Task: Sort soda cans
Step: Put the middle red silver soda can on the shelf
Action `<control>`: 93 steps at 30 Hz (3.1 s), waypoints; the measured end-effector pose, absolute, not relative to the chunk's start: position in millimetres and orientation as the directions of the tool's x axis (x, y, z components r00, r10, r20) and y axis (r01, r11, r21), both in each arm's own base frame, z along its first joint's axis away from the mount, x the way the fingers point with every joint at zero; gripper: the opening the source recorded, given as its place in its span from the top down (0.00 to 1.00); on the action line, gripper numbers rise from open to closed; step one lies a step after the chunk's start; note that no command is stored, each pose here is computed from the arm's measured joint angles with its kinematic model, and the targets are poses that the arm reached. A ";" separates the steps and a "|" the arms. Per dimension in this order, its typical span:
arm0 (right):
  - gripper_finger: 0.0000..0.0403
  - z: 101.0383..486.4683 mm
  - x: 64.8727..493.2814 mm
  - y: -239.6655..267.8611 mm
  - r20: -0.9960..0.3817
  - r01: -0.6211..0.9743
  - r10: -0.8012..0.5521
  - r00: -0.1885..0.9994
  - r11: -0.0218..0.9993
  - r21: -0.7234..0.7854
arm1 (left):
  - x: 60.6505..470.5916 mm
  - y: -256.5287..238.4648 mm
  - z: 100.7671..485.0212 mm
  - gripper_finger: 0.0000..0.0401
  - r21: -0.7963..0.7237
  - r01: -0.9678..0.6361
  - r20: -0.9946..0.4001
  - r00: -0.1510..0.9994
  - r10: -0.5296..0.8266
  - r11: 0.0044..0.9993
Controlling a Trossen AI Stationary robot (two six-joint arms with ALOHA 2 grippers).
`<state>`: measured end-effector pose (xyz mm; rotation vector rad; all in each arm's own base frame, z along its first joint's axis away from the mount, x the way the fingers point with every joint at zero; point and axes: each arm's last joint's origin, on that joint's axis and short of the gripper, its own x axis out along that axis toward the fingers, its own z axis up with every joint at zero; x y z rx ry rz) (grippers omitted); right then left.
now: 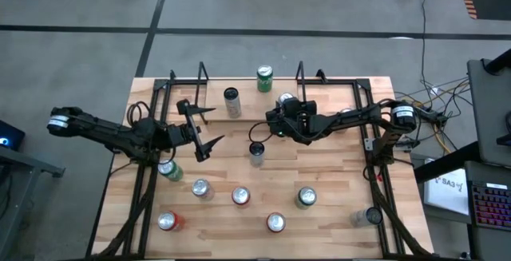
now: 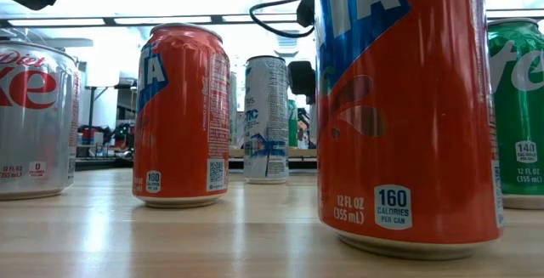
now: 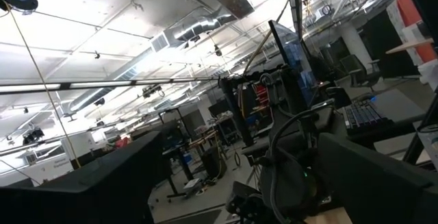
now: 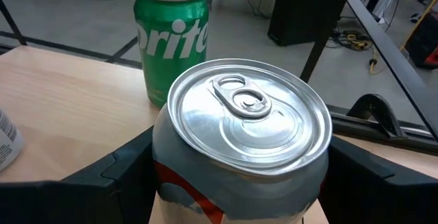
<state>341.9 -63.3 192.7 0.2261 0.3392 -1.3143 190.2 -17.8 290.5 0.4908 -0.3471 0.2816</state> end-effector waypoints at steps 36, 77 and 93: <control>0.23 193.2 343.5 -62.8 -0.378 0.963 -0.895 0.237 0.268 -0.029 | 190.3 -16.7 290.5 0.07 0.409 -0.348 0.388 0.903 0.184 0.844; 0.14 187.3 358.3 -69.8 -0.366 0.944 -0.883 0.292 0.328 -0.038 | 190.5 -16.5 289.8 0.07 0.426 -0.351 0.382 0.905 0.185 0.834; 0.15 227.5 361.6 -70.0 -0.325 0.930 -0.886 0.331 0.364 -0.044 | 190.5 -16.5 289.8 0.07 0.427 -0.351 0.382 0.905 0.185 0.833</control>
